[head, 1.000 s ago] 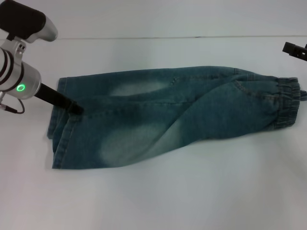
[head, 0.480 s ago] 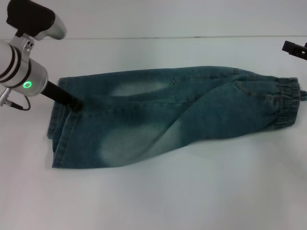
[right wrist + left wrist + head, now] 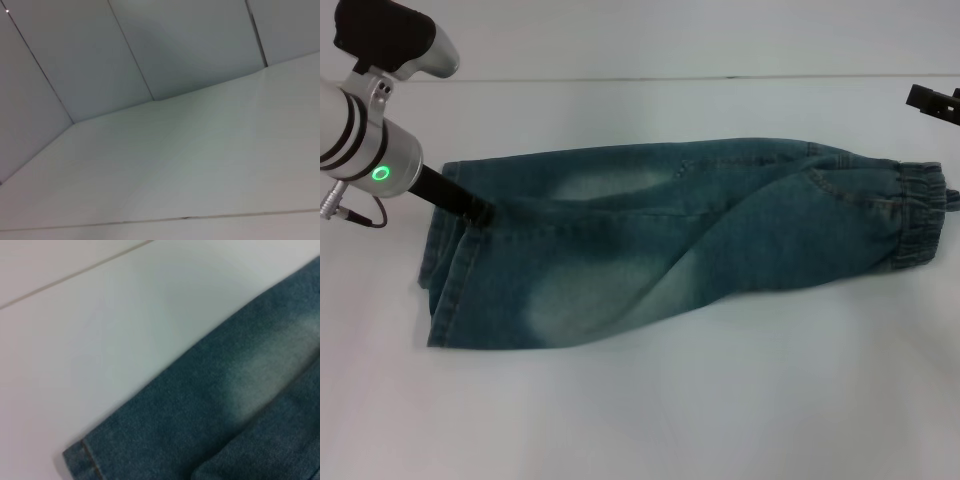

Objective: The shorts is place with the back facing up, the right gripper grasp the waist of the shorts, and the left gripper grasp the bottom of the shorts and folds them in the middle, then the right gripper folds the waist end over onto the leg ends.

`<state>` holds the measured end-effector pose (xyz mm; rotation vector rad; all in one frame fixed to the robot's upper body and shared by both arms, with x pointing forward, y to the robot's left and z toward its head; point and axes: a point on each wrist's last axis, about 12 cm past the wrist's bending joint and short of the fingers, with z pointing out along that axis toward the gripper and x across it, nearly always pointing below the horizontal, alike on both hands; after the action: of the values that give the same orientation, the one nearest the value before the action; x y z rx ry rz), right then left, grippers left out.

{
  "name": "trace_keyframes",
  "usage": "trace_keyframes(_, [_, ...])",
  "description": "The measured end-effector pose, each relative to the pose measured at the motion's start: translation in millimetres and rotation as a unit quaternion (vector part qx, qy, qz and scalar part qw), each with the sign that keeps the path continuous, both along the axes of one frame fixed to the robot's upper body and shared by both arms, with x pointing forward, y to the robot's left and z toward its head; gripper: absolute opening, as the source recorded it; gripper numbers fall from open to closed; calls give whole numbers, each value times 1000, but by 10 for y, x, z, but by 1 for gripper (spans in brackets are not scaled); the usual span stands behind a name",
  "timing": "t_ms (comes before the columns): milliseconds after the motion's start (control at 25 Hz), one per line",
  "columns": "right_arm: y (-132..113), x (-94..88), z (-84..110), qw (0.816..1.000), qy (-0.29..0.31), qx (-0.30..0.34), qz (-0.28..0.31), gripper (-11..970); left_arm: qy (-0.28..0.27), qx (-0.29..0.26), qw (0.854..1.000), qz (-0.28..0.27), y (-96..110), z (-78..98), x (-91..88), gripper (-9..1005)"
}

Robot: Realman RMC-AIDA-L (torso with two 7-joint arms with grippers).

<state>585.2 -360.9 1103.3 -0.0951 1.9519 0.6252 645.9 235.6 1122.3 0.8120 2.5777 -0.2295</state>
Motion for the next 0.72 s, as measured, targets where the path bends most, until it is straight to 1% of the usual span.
trace_keyframes(120, [8, 3, 1, 1000, 0, 1, 1, 837, -4, -1, 1000, 4, 4, 18, 11, 38])
trace_keyframes(280, [30, 0, -8, 1000, 0, 2, 3, 834, -19, -5, 1000, 10, 20, 89, 47, 38])
trace_keyframes(360, [30, 0, -7, 1000, 0, 2, 3, 833, -36, -10, 999, 24, 40, 172, 98, 39])
trace_keyframes(440, [30, 0, -7, 1000, 0, 2, 3, 832, -43, -12, 999, 29, 48, 204, 119, 39])
trace_keyframes(480, [30, -1, -7, 1000, 0, 2, 3, 831, -55, -16, 998, 34, 53, 264, 159, 39])
trace_keyframes(720, [30, 0, -7, 1000, 0, 2, 3, 828, -72, -22, 996, 40, 30, 331, 223, 39])
